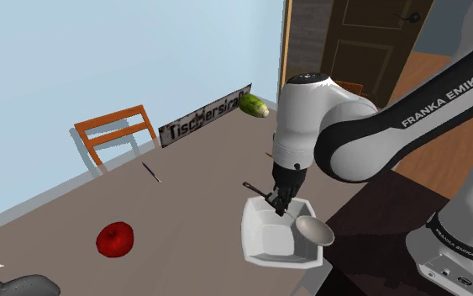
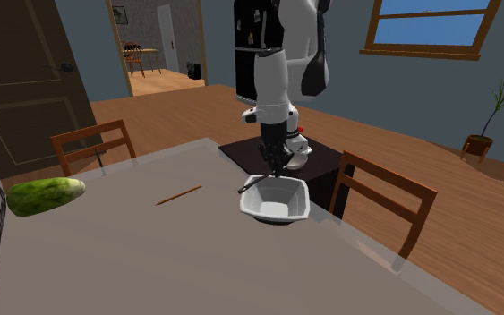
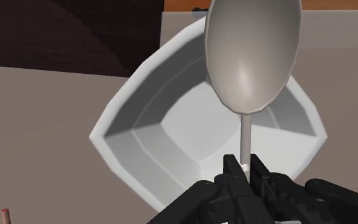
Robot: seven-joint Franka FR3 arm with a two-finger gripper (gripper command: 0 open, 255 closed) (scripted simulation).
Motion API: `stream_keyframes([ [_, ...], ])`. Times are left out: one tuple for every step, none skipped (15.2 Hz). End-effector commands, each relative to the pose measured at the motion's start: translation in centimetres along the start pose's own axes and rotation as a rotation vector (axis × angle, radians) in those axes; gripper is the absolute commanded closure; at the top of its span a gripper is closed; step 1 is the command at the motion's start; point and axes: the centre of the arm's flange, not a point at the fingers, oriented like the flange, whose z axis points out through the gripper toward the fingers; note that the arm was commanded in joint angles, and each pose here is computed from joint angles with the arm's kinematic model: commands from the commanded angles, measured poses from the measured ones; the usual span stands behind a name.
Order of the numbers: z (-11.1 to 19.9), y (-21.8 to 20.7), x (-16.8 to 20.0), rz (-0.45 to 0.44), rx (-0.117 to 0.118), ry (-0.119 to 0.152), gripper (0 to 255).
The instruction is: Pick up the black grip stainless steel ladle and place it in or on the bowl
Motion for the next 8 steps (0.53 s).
stream_keyframes([
  [1.0,0.3,-0.1,0.0,0.0,0.0,255],
  [1.5,0.3,-0.1,0.0,0.0,0.0,255],
  [2.0,0.4,-0.1,0.0,0.0,0.0,255],
  [2.6,0.5,-0.1,0.0,0.0,0.0,255],
  [3.1,0.5,-0.1,0.0,0.0,0.0,255],
  [3.6,0.6,0.0,0.0,0.0,0.0,255],
  [4.1,0.6,0.0,0.0,0.0,0.0,255],
  [4.7,0.7,0.0,0.0,0.0,0.0,255],
])
